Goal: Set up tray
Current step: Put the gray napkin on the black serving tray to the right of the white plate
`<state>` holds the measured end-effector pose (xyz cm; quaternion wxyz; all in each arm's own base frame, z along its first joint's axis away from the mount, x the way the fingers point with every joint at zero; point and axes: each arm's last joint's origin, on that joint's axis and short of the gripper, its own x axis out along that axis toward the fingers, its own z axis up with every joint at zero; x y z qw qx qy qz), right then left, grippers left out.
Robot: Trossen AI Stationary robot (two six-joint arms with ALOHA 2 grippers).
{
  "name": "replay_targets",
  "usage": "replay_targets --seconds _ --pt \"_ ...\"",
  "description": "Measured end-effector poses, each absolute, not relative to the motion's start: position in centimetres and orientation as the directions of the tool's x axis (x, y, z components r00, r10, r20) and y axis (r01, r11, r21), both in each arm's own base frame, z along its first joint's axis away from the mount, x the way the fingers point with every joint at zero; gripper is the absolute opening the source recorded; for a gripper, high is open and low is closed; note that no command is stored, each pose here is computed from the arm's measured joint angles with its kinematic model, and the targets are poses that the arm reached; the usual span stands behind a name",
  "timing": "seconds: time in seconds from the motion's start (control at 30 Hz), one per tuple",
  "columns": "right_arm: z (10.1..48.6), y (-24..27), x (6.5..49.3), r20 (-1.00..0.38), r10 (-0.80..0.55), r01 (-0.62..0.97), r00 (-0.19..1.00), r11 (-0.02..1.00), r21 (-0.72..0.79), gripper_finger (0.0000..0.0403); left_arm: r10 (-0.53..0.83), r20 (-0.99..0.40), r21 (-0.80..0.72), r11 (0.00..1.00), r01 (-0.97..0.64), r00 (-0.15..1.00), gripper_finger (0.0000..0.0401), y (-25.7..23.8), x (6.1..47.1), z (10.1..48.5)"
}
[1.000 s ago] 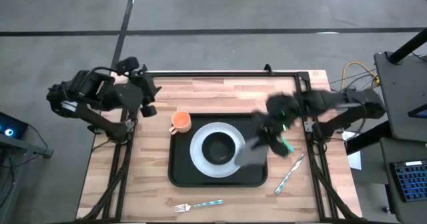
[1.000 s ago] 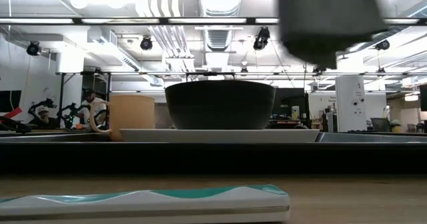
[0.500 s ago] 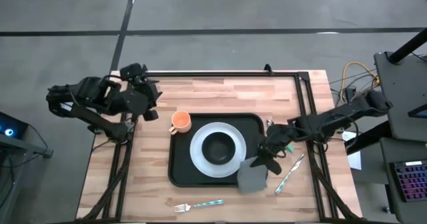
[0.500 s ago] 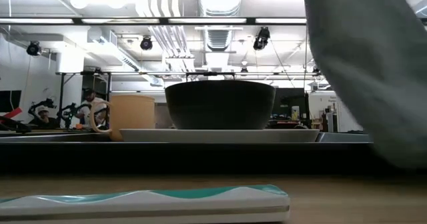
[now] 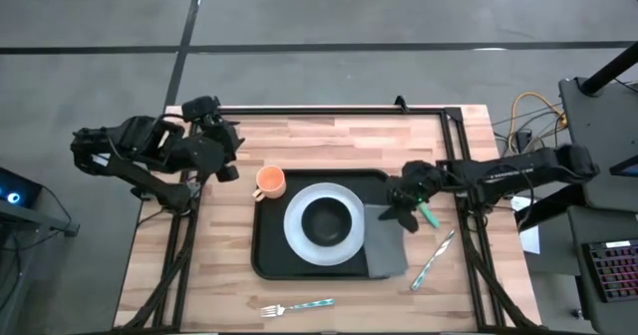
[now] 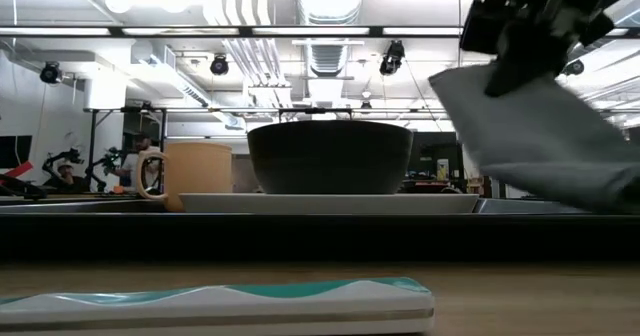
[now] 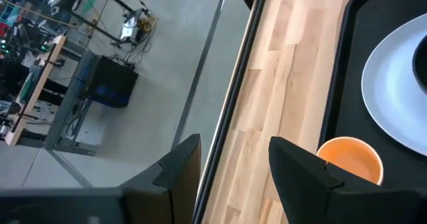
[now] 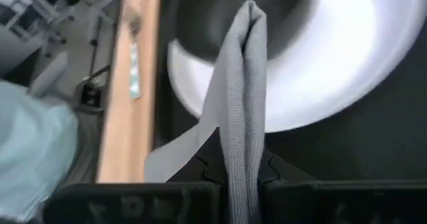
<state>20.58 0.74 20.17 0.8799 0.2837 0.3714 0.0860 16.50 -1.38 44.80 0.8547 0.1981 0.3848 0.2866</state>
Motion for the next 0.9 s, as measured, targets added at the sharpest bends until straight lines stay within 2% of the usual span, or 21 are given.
replay_targets --seconds 0.3,0.5,0.9 --pt "17.0 -1.5 20.1 -0.726 0.299 0.171 0.619 0.851 0.496 0.0008 0.641 -0.546 0.544 0.761 -0.354 0.539 0.0158 -1.4 16.5 44.7" --pt "15.9 -2.4 21.3 -0.722 0.277 0.143 0.634 0.876 0.461 0.0008 0.642 -0.546 0.546 0.76 -0.352 0.539 0.0158 -1.4 16.5 44.7" --pt "13.5 -5.2 22.8 -0.805 0.182 0.218 0.565 0.908 0.359 0.0008 0.613 -0.569 0.524 0.784 -0.333 0.549 0.0158 -1.5 16.6 44.6"
